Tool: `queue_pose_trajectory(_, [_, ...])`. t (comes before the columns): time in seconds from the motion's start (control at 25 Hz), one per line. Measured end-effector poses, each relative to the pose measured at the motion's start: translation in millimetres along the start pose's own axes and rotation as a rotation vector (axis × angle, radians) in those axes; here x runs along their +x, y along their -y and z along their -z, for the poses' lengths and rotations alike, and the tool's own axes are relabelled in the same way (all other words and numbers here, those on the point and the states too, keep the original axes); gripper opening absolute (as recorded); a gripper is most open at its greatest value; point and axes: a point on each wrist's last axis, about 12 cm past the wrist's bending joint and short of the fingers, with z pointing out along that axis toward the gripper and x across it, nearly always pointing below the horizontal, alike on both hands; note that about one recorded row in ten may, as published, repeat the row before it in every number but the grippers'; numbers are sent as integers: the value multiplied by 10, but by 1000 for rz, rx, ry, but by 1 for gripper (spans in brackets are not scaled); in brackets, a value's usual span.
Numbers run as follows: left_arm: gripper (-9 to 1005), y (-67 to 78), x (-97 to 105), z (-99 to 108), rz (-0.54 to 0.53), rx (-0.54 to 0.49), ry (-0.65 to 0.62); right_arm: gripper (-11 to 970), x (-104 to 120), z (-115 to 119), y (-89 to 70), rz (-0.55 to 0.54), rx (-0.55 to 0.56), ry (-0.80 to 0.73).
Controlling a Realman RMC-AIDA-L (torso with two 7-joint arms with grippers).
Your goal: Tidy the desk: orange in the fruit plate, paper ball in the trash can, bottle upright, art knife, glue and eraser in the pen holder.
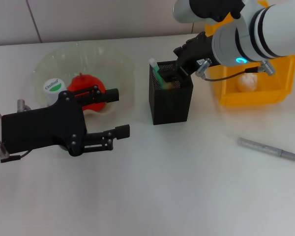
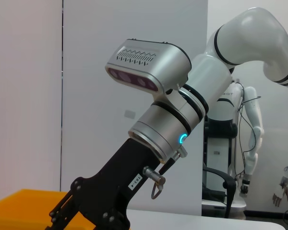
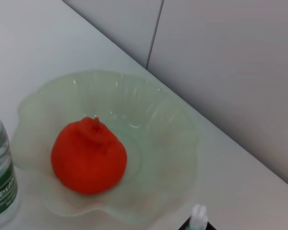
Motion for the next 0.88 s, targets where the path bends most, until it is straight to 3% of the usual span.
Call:
queue_pose_trajectory(0.44, [789, -1, -3, 1, -2, 0, 0, 655, -22, 91, 3, 9, 10, 32])
queue_pose_trajectory(0.88, [789, -3, -2, 20, -2, -8, 1, 707, 110, 523, 38, -2, 27, 3])
